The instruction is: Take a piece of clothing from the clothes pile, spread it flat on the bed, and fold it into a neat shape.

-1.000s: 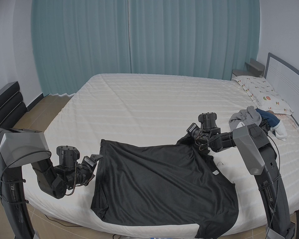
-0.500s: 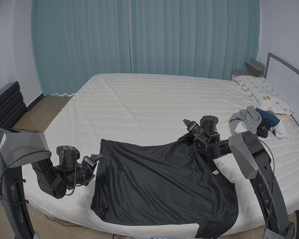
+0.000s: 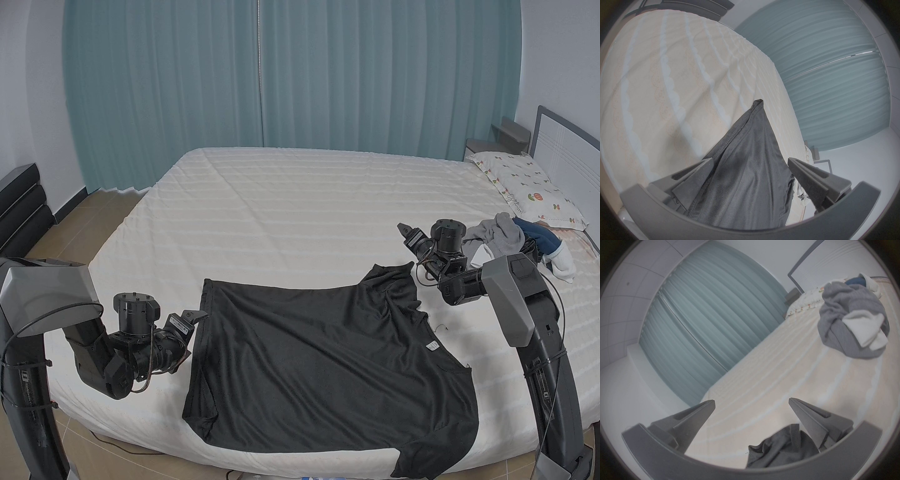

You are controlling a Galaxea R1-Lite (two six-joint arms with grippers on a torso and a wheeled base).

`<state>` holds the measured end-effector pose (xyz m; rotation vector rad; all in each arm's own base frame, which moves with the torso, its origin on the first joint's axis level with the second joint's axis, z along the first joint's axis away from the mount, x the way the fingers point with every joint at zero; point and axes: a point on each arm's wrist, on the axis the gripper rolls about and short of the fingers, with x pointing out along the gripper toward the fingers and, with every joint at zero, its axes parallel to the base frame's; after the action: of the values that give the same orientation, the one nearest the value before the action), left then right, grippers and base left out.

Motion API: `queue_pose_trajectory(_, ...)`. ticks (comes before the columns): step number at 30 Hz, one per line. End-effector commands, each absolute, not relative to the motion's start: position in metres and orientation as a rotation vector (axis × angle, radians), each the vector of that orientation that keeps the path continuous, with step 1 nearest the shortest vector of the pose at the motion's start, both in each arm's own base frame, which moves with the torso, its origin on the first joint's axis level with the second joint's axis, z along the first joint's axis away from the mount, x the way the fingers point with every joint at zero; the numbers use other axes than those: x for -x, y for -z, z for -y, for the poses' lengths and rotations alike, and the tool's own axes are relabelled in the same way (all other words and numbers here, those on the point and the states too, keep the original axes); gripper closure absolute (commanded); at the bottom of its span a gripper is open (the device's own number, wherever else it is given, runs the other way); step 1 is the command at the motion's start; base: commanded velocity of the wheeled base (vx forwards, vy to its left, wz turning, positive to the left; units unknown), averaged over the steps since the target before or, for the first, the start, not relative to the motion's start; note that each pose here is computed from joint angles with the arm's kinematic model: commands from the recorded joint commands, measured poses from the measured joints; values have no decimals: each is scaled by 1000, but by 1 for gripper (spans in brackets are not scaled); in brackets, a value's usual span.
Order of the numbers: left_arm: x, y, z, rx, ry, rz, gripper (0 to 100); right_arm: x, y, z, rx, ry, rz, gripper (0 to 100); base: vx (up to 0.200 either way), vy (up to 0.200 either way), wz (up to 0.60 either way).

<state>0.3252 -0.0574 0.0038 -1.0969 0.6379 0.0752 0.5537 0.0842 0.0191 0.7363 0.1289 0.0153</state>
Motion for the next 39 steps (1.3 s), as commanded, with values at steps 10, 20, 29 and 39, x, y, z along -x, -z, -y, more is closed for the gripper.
queue_pose_trajectory(10, -325, -3, 57, 1098, -77, -640, 0, -517, -25, -66, -725, -52, -298, 0, 0, 0, 0)
queue_pose_trajectory(20, -325, -3, 57, 1098, -77, -640, 0, -494, 16, -54, -732, -53, -485, 0, 0, 0, 0)
queue_pose_trajectory(29, -325, -3, 57, 1099, -76, -639, 0, -498, 48, -57, -731, -46, -543, 0, 0, 0, 0)
queue_pose_trajectory(39, -325, -3, 57, 1099, -76, -639, 0, -517, 42, -51, -746, -29, -462, 100, 0, 0, 0)
